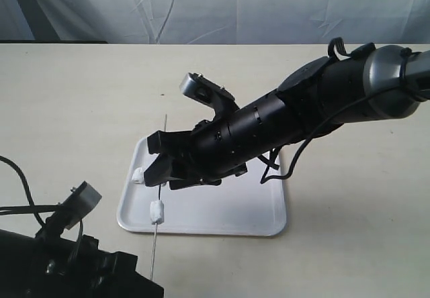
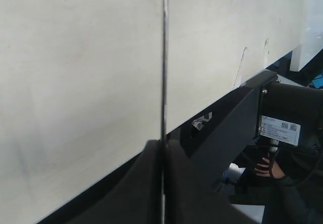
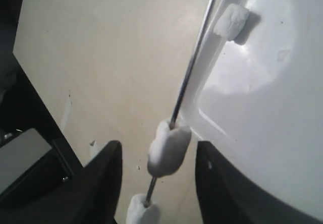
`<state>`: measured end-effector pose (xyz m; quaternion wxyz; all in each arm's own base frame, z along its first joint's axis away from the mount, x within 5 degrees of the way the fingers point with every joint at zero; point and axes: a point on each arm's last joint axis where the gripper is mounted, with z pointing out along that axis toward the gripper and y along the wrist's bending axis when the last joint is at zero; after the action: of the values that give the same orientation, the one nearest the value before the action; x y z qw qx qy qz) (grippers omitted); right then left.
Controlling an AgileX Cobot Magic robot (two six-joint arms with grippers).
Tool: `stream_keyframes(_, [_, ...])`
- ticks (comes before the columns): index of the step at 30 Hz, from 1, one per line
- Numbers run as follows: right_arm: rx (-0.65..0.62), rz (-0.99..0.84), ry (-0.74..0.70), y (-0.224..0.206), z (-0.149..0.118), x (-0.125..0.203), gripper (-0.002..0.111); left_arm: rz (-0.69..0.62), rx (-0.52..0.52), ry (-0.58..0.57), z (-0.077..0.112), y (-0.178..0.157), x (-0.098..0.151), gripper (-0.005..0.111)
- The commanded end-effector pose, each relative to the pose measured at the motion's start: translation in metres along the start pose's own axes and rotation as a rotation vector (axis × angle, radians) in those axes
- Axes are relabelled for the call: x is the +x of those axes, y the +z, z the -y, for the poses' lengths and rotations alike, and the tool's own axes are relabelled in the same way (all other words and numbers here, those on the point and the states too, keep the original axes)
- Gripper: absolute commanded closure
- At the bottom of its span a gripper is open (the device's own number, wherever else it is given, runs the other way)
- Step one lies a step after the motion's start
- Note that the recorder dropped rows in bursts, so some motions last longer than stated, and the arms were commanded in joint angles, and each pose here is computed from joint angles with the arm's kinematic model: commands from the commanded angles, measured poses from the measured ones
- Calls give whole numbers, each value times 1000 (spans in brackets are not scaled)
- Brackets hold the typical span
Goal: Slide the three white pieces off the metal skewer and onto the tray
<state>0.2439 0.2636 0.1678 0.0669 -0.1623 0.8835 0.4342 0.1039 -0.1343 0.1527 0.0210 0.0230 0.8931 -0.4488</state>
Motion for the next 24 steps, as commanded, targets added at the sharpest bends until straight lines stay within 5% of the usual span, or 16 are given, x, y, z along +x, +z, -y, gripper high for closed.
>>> stream_keyframes(1, [8, -16, -23, 0, 1, 1, 76, -10, 38, 8, 5, 1, 0, 107])
stream_keyframes(13, [52, 30, -22, 0, 5, -3, 83, -85, 89, 21, 8, 0, 9, 107])
stream_keyframes(24, [115, 91, -22, -1, 11, -9, 83, -170, 79, -53, -11, -1, 37, 107])
